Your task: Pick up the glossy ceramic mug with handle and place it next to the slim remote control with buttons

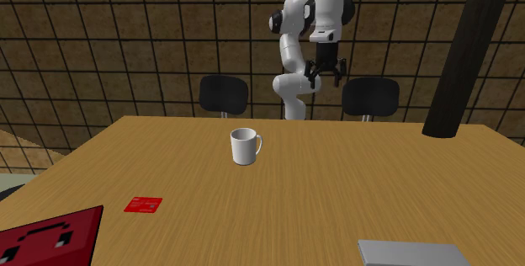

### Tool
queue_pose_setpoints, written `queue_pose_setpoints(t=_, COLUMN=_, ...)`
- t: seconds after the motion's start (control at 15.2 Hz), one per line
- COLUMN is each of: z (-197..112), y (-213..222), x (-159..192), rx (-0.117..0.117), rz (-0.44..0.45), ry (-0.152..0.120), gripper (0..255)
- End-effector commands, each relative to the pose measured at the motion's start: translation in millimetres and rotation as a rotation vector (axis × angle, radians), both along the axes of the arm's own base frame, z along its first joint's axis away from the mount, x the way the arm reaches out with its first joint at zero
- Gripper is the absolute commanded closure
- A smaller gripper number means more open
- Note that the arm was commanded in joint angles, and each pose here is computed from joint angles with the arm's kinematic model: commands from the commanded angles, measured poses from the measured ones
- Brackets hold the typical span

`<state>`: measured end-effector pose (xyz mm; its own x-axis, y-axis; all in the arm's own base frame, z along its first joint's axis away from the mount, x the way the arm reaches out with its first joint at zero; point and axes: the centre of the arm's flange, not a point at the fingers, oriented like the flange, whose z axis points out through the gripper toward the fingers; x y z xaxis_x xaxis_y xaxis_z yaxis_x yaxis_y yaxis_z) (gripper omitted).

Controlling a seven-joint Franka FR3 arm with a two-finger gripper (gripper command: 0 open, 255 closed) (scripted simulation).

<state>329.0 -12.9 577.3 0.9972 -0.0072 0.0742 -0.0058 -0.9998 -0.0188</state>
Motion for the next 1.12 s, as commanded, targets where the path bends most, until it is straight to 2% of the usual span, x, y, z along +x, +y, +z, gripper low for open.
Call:
queue_pose_setpoints(t=0.0, z=0.0, y=0.0, x=0.0, rx=0.0, rz=0.0, ry=0.0, gripper=0)
queue_pose_setpoints(t=1.06, z=-56.4, y=-199.7, x=55.0, rx=0.017, rz=-0.011, ry=0.031, gripper=0)
